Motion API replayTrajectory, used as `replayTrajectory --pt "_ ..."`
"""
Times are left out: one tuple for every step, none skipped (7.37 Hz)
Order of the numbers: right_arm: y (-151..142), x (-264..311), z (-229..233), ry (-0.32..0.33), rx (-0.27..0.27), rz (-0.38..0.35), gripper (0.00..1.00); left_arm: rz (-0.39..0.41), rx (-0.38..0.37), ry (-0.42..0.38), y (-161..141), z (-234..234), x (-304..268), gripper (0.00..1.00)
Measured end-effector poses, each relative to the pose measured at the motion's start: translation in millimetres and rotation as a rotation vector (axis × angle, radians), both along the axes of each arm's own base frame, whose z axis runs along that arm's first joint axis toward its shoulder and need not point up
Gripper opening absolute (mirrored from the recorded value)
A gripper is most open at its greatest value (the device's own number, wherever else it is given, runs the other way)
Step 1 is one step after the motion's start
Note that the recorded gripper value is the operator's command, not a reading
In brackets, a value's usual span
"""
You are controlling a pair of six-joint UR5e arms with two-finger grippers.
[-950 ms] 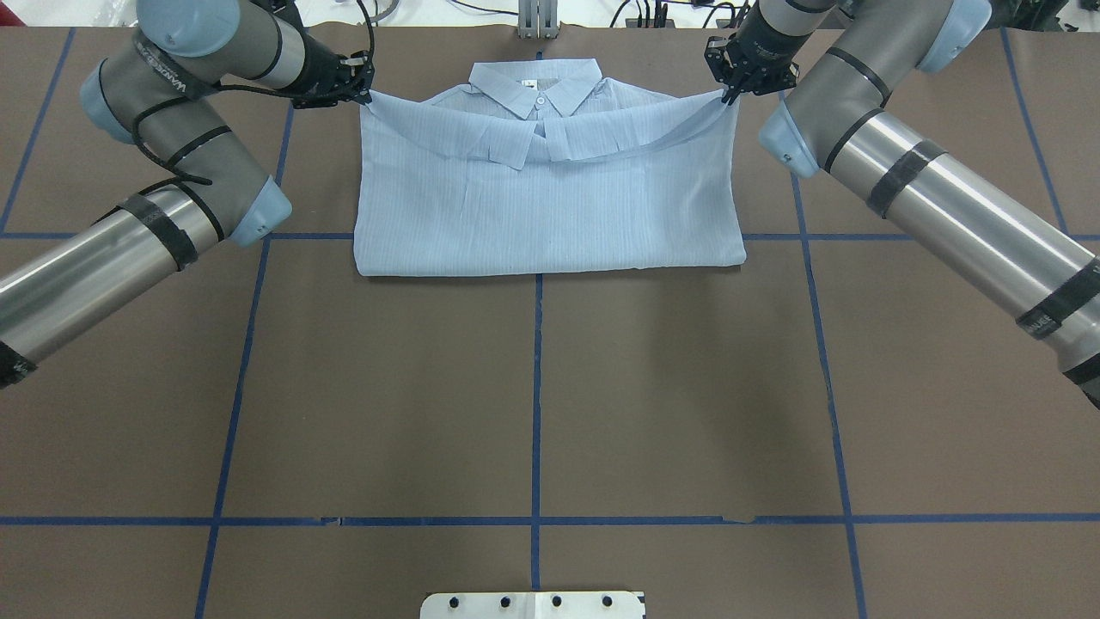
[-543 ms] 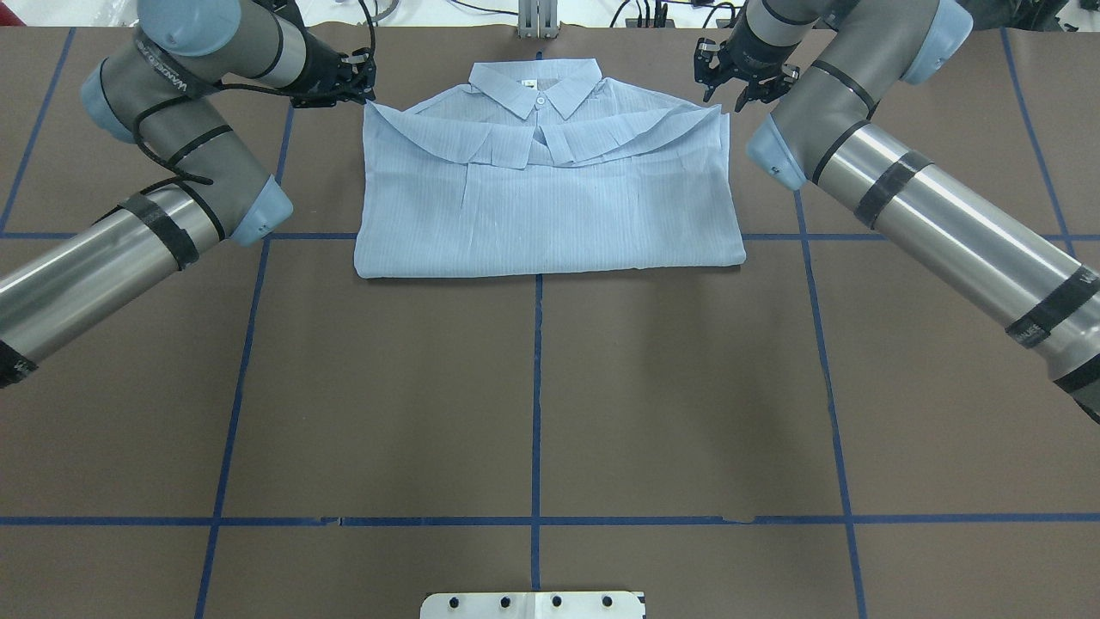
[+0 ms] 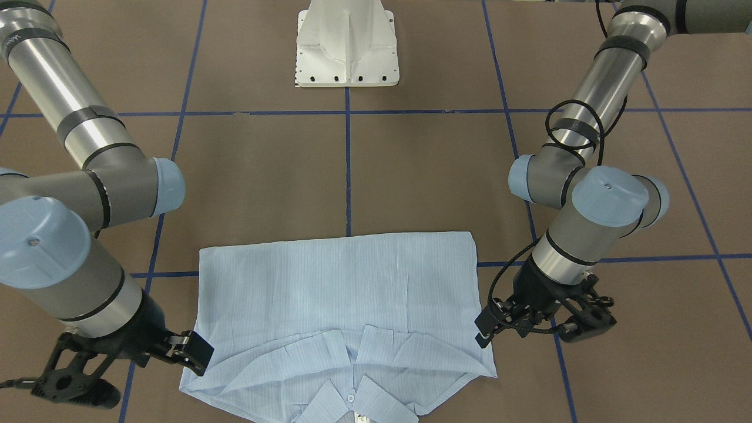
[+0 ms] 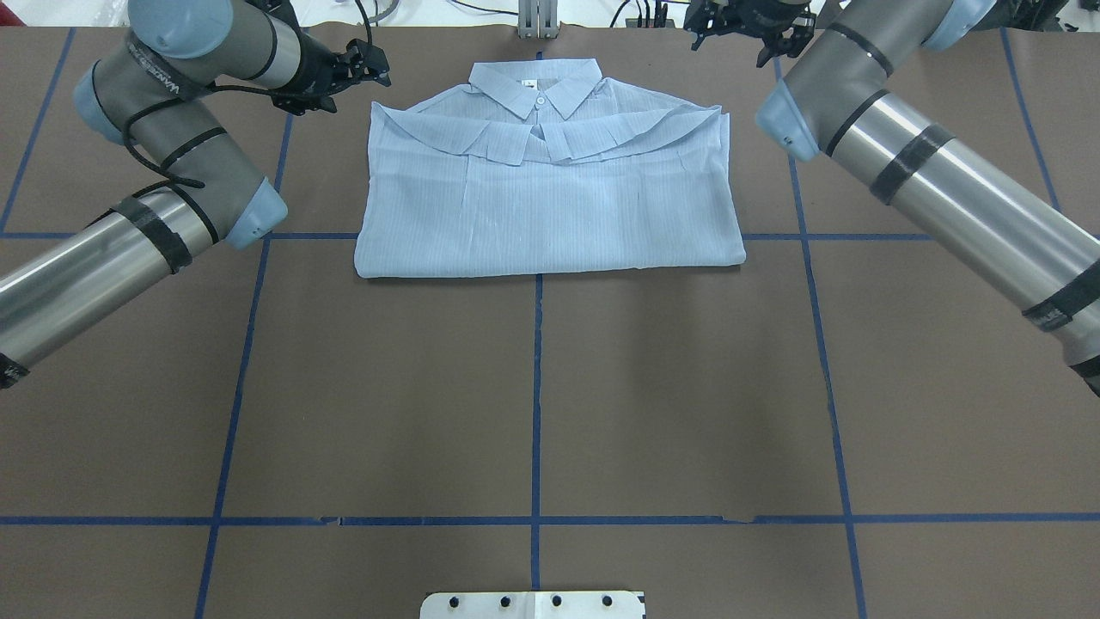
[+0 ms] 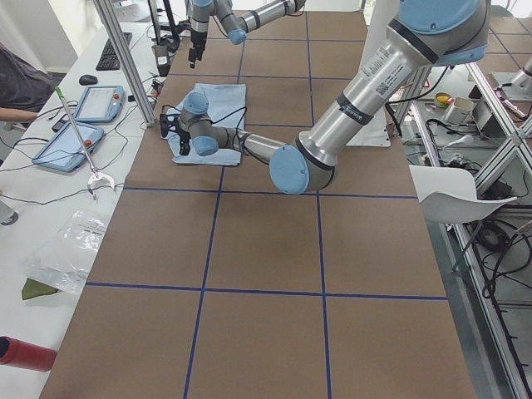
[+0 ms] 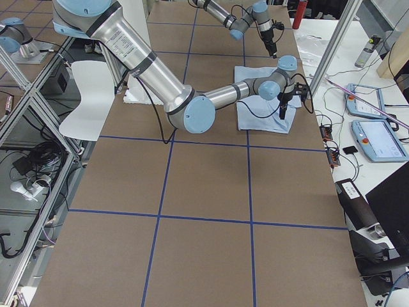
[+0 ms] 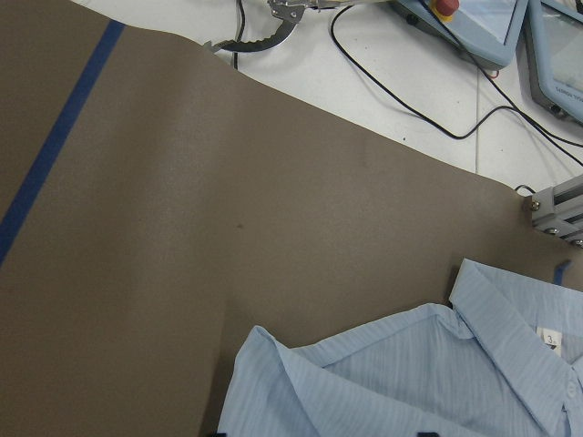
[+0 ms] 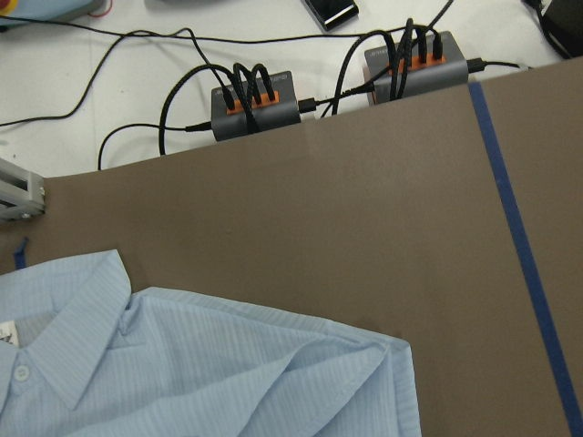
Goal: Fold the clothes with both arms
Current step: 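Raise both grippers up and away from the folded shirt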
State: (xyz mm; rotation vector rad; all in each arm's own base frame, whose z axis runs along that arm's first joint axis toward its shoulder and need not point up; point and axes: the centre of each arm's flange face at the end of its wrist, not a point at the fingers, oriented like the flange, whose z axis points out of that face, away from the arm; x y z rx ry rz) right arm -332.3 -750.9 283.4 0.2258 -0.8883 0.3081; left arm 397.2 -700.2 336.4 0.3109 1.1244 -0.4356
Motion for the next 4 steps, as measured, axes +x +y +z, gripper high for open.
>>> replayTrajectory --pt "-7 27 -11 -0.01 0.029 0.021 1.0 0.0 0.008 0.002 7 6 -6 1.0" --pt "-12 49 -19 -0.024 0.044 0.036 1.0 -0.005 0.026 0.011 14 8 -14 1.0" --pt "-11 67 -22 -0.042 0.05 0.042 1.0 -0.017 0.055 0.025 20 2 -23 1.0" --pt "-5 81 -20 -0.055 0.057 0.048 1.0 -0.04 0.083 0.034 24 -5 -32 1.0"
